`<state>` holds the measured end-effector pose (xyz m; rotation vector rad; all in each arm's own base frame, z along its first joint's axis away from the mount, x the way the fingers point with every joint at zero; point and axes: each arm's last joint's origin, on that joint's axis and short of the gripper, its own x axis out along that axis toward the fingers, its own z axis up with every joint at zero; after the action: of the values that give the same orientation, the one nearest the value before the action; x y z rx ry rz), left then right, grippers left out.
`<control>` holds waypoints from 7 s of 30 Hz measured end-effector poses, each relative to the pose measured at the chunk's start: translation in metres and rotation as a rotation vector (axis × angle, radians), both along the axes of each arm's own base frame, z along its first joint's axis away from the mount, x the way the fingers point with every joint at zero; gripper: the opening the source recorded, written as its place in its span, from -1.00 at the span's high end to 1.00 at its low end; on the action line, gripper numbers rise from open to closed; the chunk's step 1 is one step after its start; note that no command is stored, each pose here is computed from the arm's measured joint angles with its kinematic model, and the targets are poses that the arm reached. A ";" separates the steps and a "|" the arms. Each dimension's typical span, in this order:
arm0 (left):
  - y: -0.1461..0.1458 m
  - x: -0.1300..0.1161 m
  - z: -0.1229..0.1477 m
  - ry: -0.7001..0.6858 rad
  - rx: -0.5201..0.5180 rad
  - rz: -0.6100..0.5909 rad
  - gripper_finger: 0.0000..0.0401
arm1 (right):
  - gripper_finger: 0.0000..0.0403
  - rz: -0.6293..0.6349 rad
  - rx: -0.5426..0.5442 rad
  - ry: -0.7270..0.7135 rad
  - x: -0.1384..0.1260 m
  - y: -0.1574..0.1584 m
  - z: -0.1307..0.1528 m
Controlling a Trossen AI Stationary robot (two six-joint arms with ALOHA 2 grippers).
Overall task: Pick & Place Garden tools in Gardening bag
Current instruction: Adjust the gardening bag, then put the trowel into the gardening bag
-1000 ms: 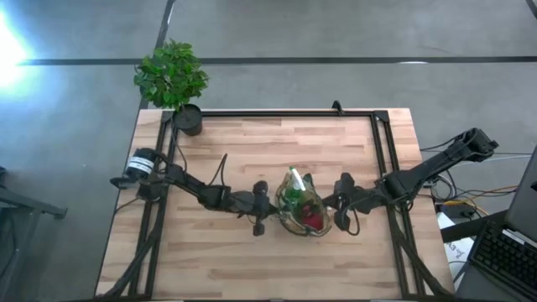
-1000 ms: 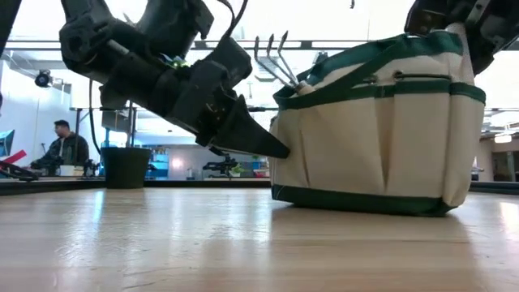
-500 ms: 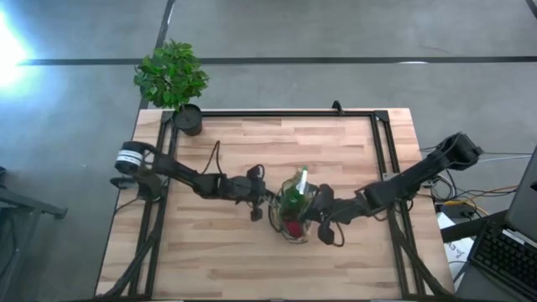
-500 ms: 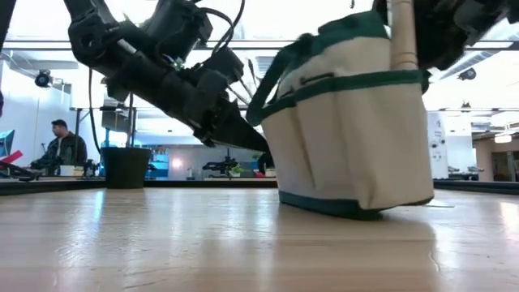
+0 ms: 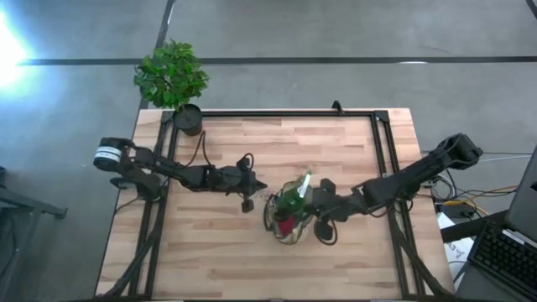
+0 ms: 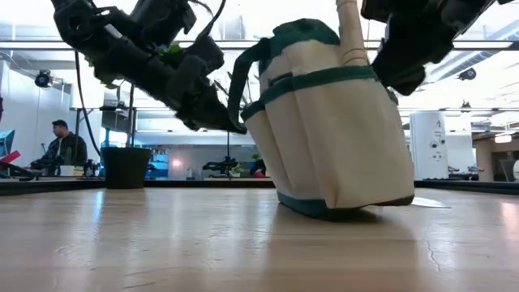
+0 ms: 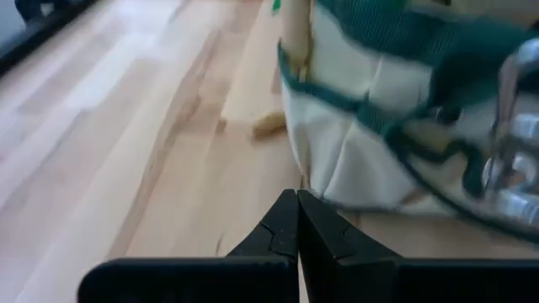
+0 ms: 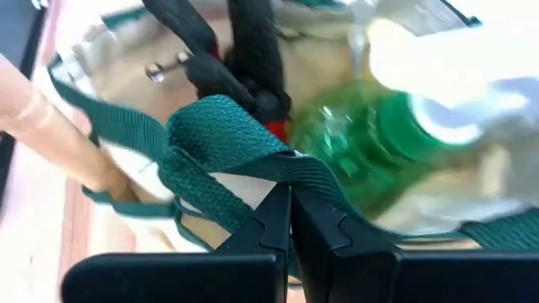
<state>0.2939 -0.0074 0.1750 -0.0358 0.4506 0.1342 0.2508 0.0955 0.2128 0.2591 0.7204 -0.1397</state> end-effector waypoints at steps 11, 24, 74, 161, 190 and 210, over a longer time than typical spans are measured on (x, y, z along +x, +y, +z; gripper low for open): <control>0.000 -0.003 0.007 -0.022 -0.009 -0.007 0.99 | 0.96 0.020 0.040 0.031 -0.027 -0.007 0.021; 0.005 -0.035 0.055 -0.094 0.097 0.094 0.99 | 0.96 -0.038 -0.012 0.071 -0.052 -0.017 0.031; 0.009 -0.074 0.089 -0.127 0.166 0.170 0.99 | -0.05 -0.166 0.494 0.024 -0.088 -0.082 -0.092; 0.009 -0.076 0.083 -0.073 0.142 0.156 0.99 | 0.41 -0.182 0.557 0.110 -0.054 -0.071 -0.118; 0.009 -0.076 0.083 -0.074 0.140 0.155 0.99 | 0.41 -0.187 0.587 0.051 -0.052 -0.060 -0.114; 0.008 -0.077 0.082 -0.061 0.134 0.130 0.99 | 0.41 -0.151 0.447 0.238 -0.052 -0.060 -0.094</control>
<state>0.2173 0.0008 0.2574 0.0627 0.3777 0.2902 0.1988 0.0359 0.1192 0.7335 0.9656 -0.1537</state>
